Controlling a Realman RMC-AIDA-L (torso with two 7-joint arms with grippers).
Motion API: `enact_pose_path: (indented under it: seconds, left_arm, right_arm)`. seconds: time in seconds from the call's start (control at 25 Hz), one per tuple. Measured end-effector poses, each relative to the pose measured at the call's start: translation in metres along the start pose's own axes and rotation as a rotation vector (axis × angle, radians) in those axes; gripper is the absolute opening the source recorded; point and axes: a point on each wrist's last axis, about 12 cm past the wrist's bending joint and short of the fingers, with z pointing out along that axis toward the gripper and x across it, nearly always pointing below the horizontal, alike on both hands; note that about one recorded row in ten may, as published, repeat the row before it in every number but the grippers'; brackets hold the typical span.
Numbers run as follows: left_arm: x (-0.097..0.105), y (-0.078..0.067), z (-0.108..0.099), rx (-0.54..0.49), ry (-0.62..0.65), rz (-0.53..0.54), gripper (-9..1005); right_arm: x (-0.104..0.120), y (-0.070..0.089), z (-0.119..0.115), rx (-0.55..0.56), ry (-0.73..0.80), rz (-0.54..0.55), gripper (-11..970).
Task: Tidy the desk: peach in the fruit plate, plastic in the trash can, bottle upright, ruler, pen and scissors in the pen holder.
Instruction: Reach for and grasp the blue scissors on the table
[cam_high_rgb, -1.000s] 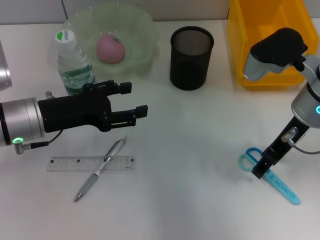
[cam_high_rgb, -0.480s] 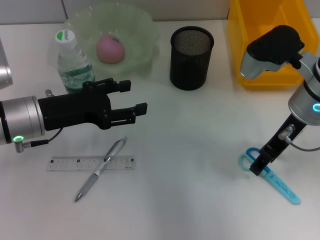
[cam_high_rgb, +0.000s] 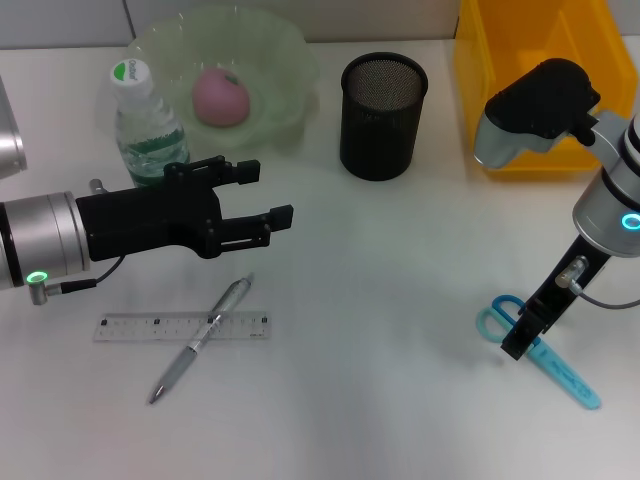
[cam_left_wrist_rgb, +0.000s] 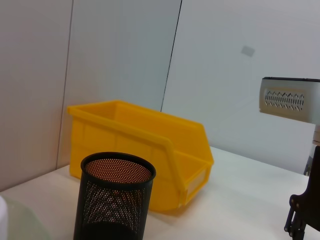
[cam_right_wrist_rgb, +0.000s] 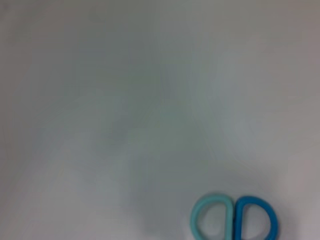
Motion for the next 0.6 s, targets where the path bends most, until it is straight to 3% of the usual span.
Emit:
enact_pose_path:
  seconds: [0.6]
  left_arm:
    - [0.0013,-0.0002,0.0004,-0.001,-0.002,-0.009,785]
  right_arm:
    - [0.0019,0.0014,0.0011,-0.007,0.014,-0.002,691]
